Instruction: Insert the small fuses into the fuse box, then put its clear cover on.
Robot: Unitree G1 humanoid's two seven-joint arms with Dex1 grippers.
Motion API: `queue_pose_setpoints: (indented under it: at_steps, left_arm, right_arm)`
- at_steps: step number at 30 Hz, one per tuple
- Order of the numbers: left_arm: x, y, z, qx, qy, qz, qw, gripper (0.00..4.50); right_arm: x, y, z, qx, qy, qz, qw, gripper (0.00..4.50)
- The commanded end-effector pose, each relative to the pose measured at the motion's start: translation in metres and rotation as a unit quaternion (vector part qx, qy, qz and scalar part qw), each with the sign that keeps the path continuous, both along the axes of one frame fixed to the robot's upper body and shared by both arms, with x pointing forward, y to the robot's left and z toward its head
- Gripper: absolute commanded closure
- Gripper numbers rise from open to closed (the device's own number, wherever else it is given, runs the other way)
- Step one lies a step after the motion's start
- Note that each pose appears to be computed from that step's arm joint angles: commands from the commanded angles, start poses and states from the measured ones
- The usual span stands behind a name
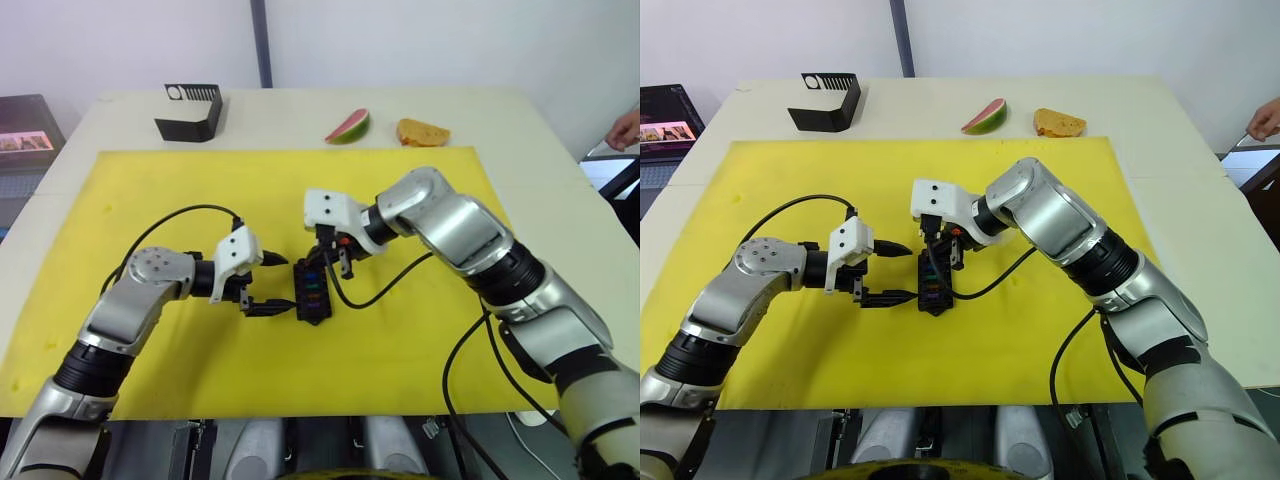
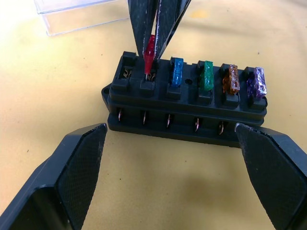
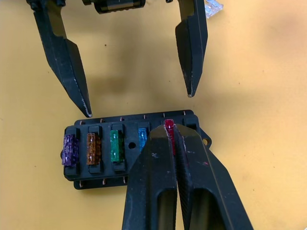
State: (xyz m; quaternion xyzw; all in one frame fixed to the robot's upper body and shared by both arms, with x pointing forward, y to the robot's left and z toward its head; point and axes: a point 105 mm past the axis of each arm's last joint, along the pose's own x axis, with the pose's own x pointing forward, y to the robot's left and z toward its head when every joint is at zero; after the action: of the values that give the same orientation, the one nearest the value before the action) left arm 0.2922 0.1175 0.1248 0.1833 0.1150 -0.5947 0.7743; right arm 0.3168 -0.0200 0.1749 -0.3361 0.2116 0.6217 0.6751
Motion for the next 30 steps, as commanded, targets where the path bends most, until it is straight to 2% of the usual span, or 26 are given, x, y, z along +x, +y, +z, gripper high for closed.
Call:
queue_pose_setpoints:
  at_steps: [1, 30]
  left_arm:
    - [-0.002, -0.003, 0.011, -0.003, -0.024, -0.01, 1.0, 0.0]
    - [-0.005, -0.004, 0.009, -0.007, -0.028, -0.002, 1.0, 0.0]
  right_arm:
    - [0.0, 0.002, 0.007, 0.003, -0.016, 0.01, 1.0, 4.48]
    - [0.004, 0.001, -0.027, -0.039, 0.019, 0.012, 0.999, 4.48]
